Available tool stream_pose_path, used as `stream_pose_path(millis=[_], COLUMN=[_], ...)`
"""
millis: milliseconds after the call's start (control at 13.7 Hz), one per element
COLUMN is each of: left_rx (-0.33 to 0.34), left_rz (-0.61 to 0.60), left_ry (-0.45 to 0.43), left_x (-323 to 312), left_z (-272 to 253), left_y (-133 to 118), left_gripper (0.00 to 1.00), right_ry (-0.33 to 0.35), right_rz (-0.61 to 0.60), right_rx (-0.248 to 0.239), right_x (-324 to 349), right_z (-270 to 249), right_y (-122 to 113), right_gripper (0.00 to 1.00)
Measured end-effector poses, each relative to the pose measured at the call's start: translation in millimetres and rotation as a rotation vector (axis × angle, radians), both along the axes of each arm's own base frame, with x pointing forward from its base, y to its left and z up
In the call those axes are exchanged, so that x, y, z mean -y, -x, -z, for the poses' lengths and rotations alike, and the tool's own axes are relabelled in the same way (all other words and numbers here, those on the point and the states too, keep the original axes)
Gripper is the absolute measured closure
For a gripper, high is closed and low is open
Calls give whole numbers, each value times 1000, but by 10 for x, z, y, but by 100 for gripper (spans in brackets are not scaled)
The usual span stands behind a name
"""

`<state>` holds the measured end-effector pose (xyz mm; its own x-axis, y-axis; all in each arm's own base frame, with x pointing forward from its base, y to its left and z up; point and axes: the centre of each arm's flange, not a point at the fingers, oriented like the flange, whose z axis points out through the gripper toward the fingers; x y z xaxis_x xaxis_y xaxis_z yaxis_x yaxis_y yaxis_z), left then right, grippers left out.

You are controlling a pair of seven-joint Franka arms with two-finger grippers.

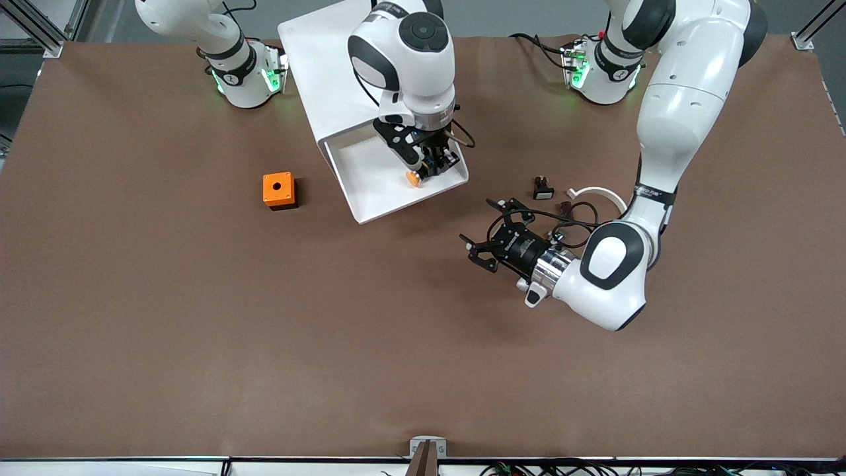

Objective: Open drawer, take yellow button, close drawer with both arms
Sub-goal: 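Lift the yellow button out of the drawer with the right gripper, then lower the button onto the table while the left gripper pushes the drawer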

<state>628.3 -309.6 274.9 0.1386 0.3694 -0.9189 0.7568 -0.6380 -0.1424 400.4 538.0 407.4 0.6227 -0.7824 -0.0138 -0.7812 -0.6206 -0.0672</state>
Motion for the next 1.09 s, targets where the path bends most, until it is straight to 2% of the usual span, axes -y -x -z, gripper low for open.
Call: stream_pose_path(millis=[218, 437, 582, 728, 801, 946, 1092], left_rx=[185, 301, 367, 464, 514, 611, 683], left_rz=[43, 74, 104, 131, 140, 155, 180], left_ry=[-35, -80, -124, -177, -200, -236, -275], left_x=[-96, -130, -58, 67, 134, 274, 404], left_z=[9, -32, -105, -243, -312, -467, -580], left_y=[-129, -202, -204, -212, -219, -222, -195], left_gripper=[0, 0, 0, 0, 0, 0, 0], right_ry=[-11, 45, 73, 77, 74, 68, 64], right_rz=[-42, -187, -311, -424, -475, -559, -622], right_rx=[23, -5, -34, -55, -61, -73, -74], right_x=[132, 771, 1506, 2452, 2909, 3691, 4283], right_z=[-128, -181, -223, -222, -204, -131, 21], right_y=[-243, -869, -1422, -1960, -2157, -2410, -2529], right_gripper=[66, 66, 66, 66, 66, 66, 66])
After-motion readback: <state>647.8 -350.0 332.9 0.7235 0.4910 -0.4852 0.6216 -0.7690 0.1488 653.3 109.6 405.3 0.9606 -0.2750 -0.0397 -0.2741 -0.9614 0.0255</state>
